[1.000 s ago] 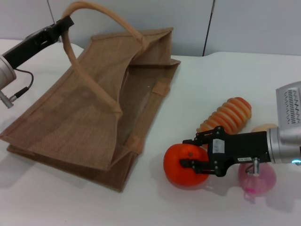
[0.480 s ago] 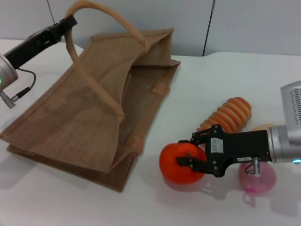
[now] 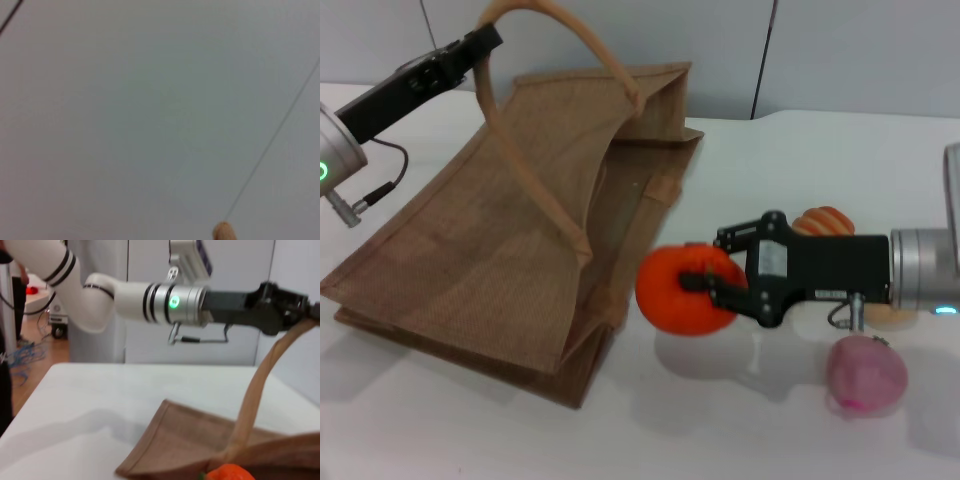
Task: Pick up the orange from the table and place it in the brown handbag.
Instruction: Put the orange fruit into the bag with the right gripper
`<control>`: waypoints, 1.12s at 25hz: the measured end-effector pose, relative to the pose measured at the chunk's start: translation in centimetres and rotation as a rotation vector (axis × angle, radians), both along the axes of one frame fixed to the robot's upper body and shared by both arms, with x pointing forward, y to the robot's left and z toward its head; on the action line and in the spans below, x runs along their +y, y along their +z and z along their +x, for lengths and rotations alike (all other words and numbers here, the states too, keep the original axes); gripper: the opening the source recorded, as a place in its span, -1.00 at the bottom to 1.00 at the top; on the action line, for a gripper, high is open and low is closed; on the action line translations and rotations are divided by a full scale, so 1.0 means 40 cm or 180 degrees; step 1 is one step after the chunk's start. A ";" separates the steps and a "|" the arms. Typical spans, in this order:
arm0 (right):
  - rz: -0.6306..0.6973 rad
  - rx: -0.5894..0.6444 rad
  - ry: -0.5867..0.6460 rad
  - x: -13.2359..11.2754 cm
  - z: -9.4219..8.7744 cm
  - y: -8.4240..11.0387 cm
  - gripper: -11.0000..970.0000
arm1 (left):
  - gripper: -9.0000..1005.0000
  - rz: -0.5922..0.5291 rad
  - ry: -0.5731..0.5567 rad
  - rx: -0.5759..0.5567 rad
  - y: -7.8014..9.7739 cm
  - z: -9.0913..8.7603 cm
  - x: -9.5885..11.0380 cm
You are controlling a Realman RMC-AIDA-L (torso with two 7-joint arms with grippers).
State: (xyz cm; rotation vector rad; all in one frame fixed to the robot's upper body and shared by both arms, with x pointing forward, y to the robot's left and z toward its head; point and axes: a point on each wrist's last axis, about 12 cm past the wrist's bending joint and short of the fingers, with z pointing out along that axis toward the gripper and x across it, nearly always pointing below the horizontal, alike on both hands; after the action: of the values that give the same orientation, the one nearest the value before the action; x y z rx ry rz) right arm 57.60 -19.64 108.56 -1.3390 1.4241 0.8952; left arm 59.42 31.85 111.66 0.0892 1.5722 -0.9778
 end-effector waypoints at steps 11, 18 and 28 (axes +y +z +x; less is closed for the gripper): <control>0.0112 -0.0236 -0.0496 0.008 0.054 0.016 -0.46 | -0.73 -0.0113 -0.0354 -0.0180 0.031 0.007 -0.051; -0.0001 -0.0384 -0.0687 0.067 0.075 -0.004 -0.58 | -0.73 -0.0234 -0.0567 -0.0280 0.051 0.001 -0.069; -0.0062 -0.0476 -0.0597 0.125 0.081 -0.002 -0.78 | -0.73 -0.0412 -0.0951 -0.0437 0.088 -0.004 -0.103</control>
State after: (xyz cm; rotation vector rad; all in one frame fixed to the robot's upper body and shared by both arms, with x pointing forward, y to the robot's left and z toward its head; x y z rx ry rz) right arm 60.82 -14.65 108.49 -1.2368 1.4180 0.6465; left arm 59.26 27.72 115.16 0.3015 1.3899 -1.2768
